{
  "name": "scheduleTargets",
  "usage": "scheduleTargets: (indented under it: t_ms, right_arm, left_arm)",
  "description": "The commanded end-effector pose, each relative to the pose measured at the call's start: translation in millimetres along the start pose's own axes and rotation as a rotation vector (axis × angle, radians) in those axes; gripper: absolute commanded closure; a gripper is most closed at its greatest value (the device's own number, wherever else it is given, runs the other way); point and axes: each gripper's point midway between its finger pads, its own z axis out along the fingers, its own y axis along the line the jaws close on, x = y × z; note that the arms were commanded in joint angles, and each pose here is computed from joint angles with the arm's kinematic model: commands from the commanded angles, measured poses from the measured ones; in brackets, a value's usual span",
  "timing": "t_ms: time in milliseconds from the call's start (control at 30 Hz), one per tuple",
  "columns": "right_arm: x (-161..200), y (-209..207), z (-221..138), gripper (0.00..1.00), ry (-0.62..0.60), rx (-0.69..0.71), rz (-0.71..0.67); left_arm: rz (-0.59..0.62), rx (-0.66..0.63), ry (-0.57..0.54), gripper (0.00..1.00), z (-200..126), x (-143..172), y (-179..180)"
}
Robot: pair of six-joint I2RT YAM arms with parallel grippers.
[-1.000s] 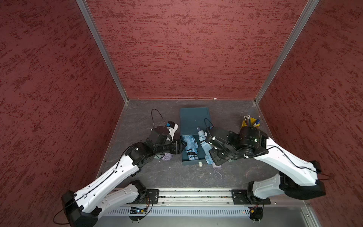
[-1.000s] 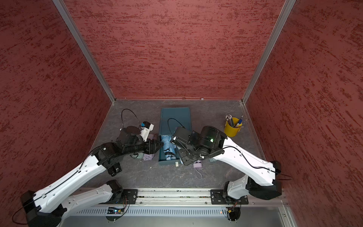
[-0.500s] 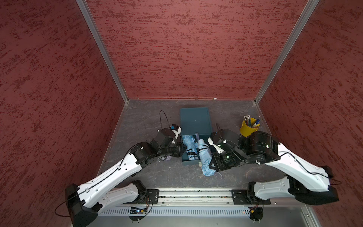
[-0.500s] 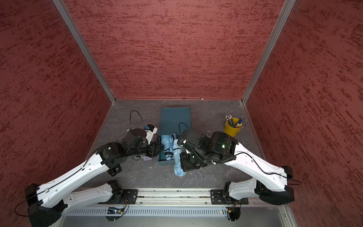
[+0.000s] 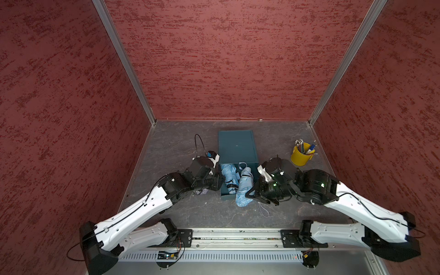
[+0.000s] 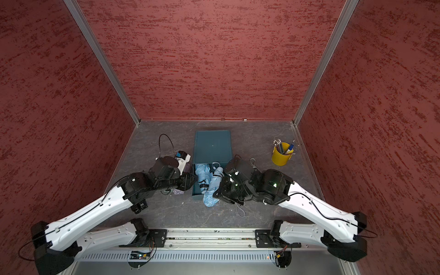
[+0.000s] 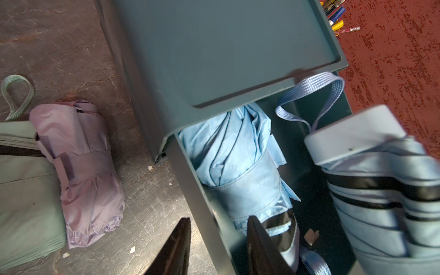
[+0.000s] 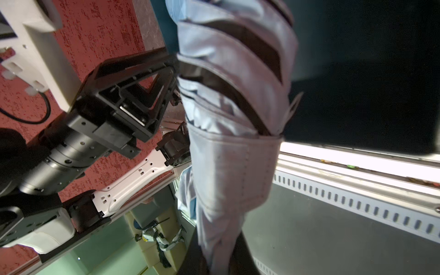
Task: Place the umbrella in the drawer by color
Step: Place the umbrella in the drawer.
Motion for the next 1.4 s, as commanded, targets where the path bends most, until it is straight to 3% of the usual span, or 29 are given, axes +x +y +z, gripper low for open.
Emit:
scheduleTargets:
  t_ms: [0, 400, 733, 800, 933, 1067, 1167, 1300, 1367]
  right_arm:
    - [-12, 34, 1, 1.00, -0.007, -0.143, 0.013]
    - [-44, 17, 10, 1.00, 0.001, -0.147, 0.069]
    - [-65, 4, 8, 1.00, 0.008, -0.089, 0.024]
    - [-70, 2, 8, 0.88, -0.004, -0.069, 0.000]
    - [-85, -2, -6, 0.40, -0.099, 0.026, -0.088]
    - [-95, -7, -21, 0.29, -0.168, 0.113, -0.156]
    - [-94, -7, -27, 0.40, -0.181, 0.148, -0.225]
    - [-82, -10, -29, 0.76, -0.184, 0.244, -0.375]
    - [-77, -11, -33, 0.79, -0.235, 0.272, -0.440]
  left_arm:
    - [0.026, -0.004, -0.042, 0.59, -6, -8, -1]
    - [0.057, -0.021, -0.039, 0.59, 3, -6, 3]
    - [0.067, -0.052, -0.023, 0.62, 11, -3, 9]
    - [0.067, -0.054, -0.024, 0.62, 11, -4, 9]
    - [0.066, -0.060, -0.026, 0.62, 12, -5, 11]
    - [0.061, -0.071, -0.027, 0.62, 13, -5, 13]
    - [0.056, -0.074, -0.032, 0.62, 13, -7, 14]
    - [0.040, -0.062, -0.060, 0.55, 6, -17, 10]
    - [0.022, -0.048, -0.081, 0.49, 2, -25, 7]
